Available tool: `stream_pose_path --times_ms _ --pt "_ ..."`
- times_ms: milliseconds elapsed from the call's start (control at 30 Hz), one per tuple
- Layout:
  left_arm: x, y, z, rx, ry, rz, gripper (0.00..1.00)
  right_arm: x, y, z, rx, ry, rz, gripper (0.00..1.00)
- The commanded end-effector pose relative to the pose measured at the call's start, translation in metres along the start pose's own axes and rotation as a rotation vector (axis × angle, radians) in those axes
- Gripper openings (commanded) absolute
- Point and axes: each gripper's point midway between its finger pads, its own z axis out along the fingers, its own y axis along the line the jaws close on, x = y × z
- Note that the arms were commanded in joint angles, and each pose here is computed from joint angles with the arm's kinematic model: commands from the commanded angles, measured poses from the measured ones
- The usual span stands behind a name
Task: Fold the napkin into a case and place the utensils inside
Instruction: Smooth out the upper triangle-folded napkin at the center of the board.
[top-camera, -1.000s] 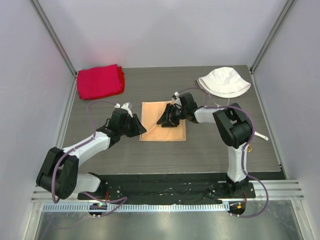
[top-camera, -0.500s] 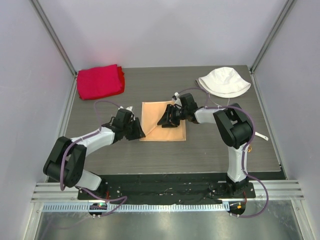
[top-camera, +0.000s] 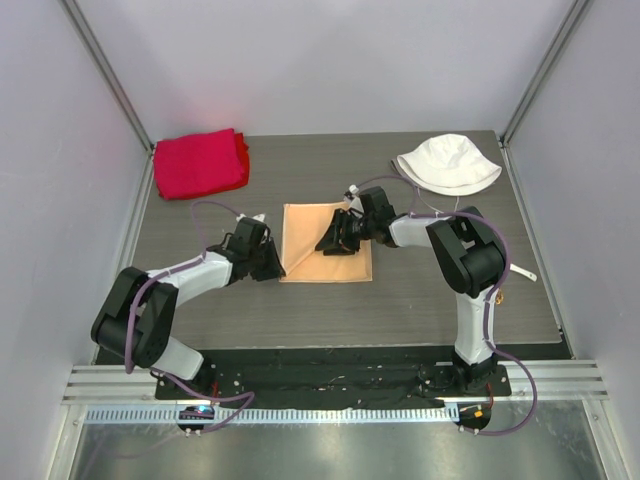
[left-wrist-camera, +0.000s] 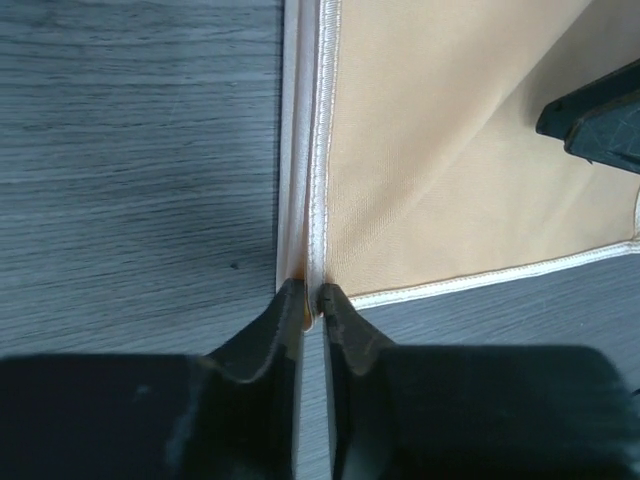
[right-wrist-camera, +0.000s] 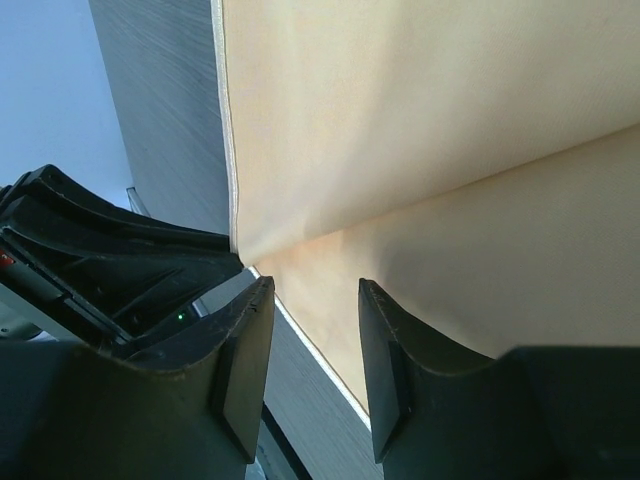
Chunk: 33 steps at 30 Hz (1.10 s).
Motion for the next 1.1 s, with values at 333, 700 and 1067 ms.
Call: stream_pose_path --times_ms 333,700,1067 --pt "-0.006 0.015 0.01 -0.086 -0.003 -0.02 0.05 -0.013 0.025 -0.01 -0.045 -0.031 -0.074 0.44" --pt "-0.002 0.02 0.009 -0.094 -0.005 -0.038 0.04 -0.004 0.096 0.022 -0.157 0.003 -0.137 0.55" --pt "-0.005 0.018 0.007 -0.091 -0.026 -0.058 0.16 0.008 0.06 0.072 -0.157 0.064 -0.079 0.55"
